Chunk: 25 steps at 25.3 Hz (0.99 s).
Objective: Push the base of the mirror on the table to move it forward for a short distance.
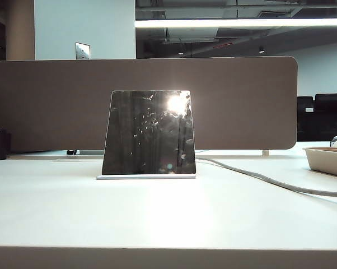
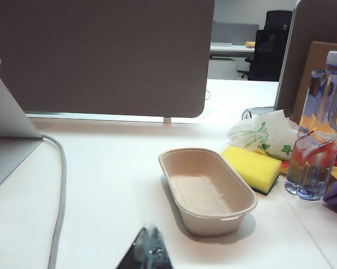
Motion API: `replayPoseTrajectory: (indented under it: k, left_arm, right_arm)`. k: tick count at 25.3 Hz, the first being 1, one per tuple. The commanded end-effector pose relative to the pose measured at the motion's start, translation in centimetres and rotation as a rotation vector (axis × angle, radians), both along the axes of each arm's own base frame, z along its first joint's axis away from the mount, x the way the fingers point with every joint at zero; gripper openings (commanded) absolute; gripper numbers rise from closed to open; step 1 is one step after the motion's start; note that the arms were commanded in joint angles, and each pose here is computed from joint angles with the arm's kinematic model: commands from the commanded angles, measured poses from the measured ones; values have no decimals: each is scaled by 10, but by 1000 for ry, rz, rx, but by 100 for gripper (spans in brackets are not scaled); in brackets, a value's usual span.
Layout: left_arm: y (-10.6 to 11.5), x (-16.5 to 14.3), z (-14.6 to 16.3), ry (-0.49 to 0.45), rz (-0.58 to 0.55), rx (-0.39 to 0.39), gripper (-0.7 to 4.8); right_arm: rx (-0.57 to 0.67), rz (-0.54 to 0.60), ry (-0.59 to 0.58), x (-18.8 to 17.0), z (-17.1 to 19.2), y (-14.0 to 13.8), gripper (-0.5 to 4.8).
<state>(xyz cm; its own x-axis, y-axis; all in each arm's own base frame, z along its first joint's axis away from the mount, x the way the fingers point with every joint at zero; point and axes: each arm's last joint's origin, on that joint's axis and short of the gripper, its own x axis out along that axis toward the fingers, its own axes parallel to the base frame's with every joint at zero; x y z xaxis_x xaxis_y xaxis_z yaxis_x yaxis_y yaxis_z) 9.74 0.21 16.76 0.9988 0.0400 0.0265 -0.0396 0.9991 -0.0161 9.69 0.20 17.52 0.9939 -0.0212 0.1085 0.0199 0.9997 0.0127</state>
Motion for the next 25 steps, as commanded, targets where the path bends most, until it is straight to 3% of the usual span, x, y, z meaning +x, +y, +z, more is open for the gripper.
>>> replayPoseTrajectory:
  k: [1, 25]
  left_arm:
    - [0, 0, 1, -9, -3, 4, -1]
    - [0, 0, 1, -9, -3, 4, -1]
  right_arm:
    - [-6, -1, -4, 0, 1, 0, 0]
    - [-8, 5, -1, 0, 0, 0, 0]
